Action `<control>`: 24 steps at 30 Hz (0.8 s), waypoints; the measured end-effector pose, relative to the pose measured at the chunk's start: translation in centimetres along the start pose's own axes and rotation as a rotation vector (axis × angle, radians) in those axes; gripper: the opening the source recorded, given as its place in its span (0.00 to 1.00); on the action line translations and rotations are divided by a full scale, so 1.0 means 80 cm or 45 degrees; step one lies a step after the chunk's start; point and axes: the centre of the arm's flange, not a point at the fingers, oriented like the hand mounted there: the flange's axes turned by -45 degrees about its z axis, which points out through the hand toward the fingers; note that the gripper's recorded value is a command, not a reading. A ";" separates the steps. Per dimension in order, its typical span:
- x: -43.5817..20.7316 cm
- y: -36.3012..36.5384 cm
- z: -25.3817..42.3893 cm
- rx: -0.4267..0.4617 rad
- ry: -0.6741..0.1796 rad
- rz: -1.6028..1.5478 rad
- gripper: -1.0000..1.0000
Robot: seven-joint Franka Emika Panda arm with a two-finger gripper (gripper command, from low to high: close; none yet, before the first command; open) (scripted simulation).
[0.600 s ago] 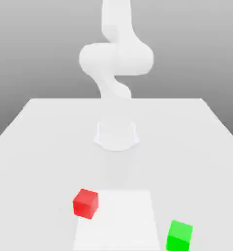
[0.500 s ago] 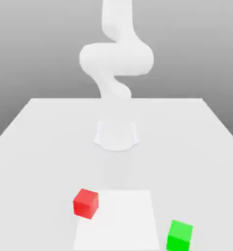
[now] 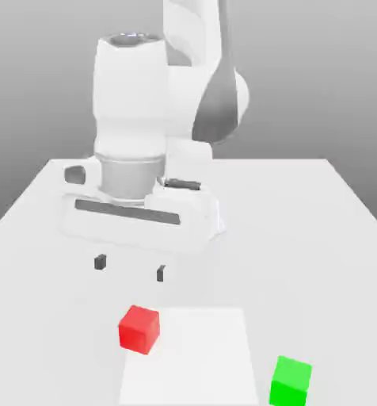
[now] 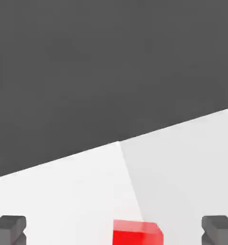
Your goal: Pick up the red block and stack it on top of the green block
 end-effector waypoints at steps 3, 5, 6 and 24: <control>-0.022 0.008 0.055 -0.002 -0.075 0.031 0.50; -0.025 0.008 0.081 -0.002 -0.083 0.033 0.50; -0.027 0.008 0.094 -0.002 -0.084 0.033 0.50; -0.010 -0.066 0.038 0.000 -0.087 -0.127 0.00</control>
